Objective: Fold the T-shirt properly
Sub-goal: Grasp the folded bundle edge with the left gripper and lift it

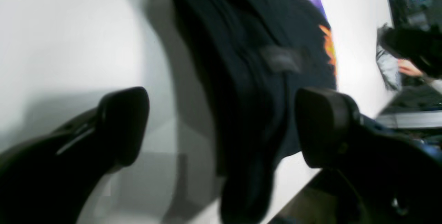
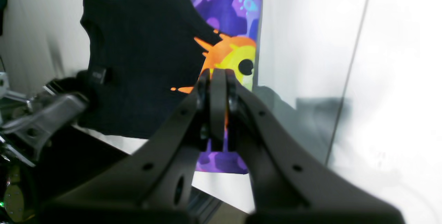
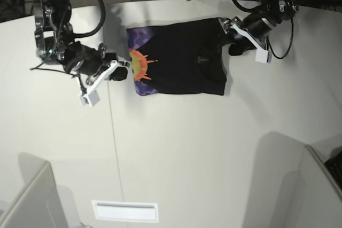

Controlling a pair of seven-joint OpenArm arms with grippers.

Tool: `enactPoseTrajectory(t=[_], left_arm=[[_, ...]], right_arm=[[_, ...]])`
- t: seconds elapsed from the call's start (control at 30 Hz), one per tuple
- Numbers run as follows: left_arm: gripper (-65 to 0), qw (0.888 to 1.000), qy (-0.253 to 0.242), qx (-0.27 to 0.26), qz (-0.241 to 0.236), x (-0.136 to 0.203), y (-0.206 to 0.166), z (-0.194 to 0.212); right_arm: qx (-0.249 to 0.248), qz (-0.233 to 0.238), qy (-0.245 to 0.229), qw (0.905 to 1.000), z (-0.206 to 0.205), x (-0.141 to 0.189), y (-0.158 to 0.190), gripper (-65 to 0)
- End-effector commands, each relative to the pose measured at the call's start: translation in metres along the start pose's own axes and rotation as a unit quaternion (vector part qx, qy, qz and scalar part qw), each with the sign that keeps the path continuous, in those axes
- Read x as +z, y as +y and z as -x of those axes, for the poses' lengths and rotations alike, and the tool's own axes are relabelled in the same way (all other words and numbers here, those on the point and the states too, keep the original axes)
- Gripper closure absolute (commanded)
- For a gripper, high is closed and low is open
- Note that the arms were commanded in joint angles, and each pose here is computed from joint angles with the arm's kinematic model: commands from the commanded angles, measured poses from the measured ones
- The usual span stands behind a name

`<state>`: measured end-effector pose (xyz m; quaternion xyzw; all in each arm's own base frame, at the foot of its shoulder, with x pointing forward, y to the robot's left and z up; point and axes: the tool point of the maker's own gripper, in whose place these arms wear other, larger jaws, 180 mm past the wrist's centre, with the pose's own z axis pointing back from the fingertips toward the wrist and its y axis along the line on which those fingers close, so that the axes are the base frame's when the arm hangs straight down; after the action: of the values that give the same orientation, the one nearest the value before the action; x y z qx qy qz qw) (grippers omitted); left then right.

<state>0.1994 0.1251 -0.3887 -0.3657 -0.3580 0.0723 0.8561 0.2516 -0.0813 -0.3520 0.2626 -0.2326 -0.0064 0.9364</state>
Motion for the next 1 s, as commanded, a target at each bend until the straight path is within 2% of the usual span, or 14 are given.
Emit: enactPoseTrajectory(t=[0.0,0.17,0.3,0.53,0.57,0.6,0.63,0.77,0.83,0.97], left_arm=[[-65.0,0.999,-0.036,-0.017,0.018,0.004,-0.01,-0.022],[-65.0,0.998,-0.051,-0.01,0.036,-0.006,-0.016,-0.032],[-65.0,0.998,-0.027,0.038,0.043,-0.028,-0.016,-0.02],[-65.0,0.992,0.033,0.11,0.045,-0.06,-0.017,0.012],[-62.4,0.991,0.04,0.12,0.043,-0.063,-0.018,0.016],[-56.3,0.99,0.046,0.126,0.042,-0.066,-0.019,0.017],[-47.1,0.99,0.052,0.127,0.036,-0.066,-0.016,0.017],[0.0,0.99,0.072,0.119,0.017,-0.065,-0.009,0.013],[0.0,0.99,0.086,0.107,0.011,-0.068,-0.006,0.008],[0.0,0.992,0.118,0.036,0.02,-0.074,-0.02,-0.013]], right_arm=[[0.01,-0.007,-0.017,0.9998,-0.011,0.005,0.004,0.0],[0.012,-0.007,-0.02,0.9997,-0.014,0.005,0.005,0.0],[0.011,-0.006,-0.024,0.9996,-0.016,0.006,0.004,0.0],[-0.027,0.028,-0.058,0.9975,-0.027,0.024,-0.029,0.0],[-0.029,0.033,-0.064,0.997,-0.028,0.028,-0.035,0.0],[-0.023,0.036,-0.073,0.9964,-0.03,0.033,-0.041,0.0],[-0.014,0.038,-0.083,0.9958,-0.033,0.039,-0.046,0.0],[-0.001,0.062,-0.119,0.9909,-0.038,0.064,-0.077,0.0],[0.002,0.074,-0.13,0.9887,-0.04,0.074,-0.087,0.0],[-0.01,0.093,-0.14,0.9857,-0.038,0.086,-0.102,0.0]])
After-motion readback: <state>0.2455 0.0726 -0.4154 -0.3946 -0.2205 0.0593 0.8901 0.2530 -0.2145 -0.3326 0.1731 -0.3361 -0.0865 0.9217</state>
